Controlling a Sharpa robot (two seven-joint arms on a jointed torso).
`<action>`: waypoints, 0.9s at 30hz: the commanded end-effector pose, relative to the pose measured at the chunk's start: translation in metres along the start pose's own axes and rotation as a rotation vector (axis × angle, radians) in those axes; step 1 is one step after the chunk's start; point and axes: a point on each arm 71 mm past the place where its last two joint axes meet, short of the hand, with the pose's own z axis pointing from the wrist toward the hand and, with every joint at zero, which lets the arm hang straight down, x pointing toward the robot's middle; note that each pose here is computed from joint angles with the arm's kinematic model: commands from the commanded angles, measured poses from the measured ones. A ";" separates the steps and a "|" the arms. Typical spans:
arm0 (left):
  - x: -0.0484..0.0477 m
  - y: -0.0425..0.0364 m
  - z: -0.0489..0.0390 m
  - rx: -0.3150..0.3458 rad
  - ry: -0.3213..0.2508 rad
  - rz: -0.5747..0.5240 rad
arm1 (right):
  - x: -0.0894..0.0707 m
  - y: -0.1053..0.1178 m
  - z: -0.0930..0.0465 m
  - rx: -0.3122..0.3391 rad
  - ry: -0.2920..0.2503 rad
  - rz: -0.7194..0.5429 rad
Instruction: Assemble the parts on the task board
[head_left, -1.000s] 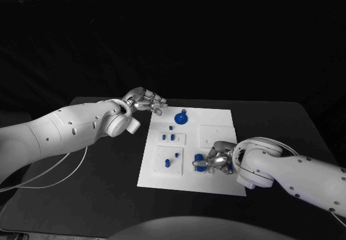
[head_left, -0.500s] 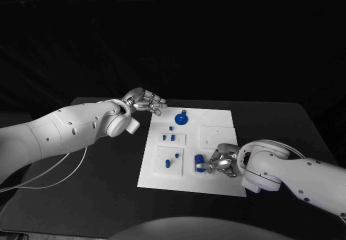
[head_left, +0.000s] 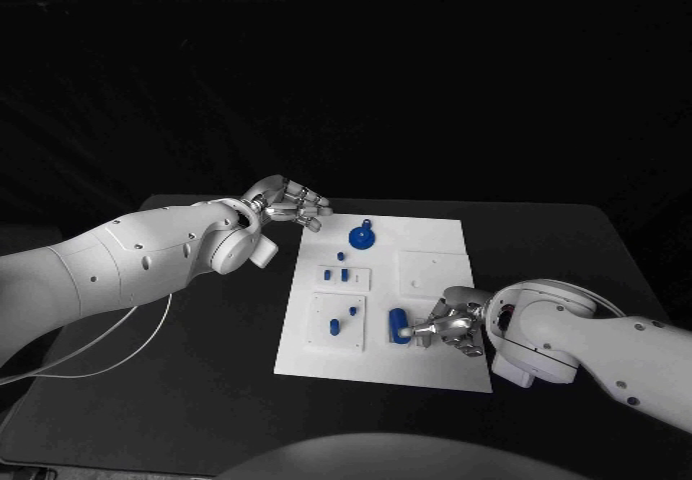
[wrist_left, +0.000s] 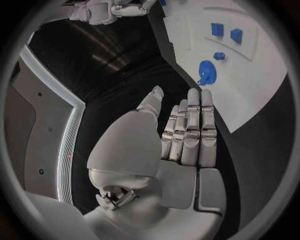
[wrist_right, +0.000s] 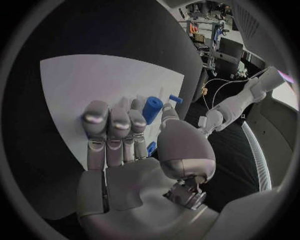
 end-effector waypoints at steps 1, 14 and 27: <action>0.0012 -0.0006 0.0001 0.004 0.013 -0.010 | 0.004 0.002 -0.002 -0.032 0.046 0.003; 0.0018 0.0007 -0.0001 -0.001 0.018 -0.009 | 0.004 -0.001 -0.001 -0.022 0.051 0.020; 0.0049 0.0029 -0.0008 -0.009 0.030 -0.007 | 0.000 0.001 0.005 -0.001 -0.010 0.024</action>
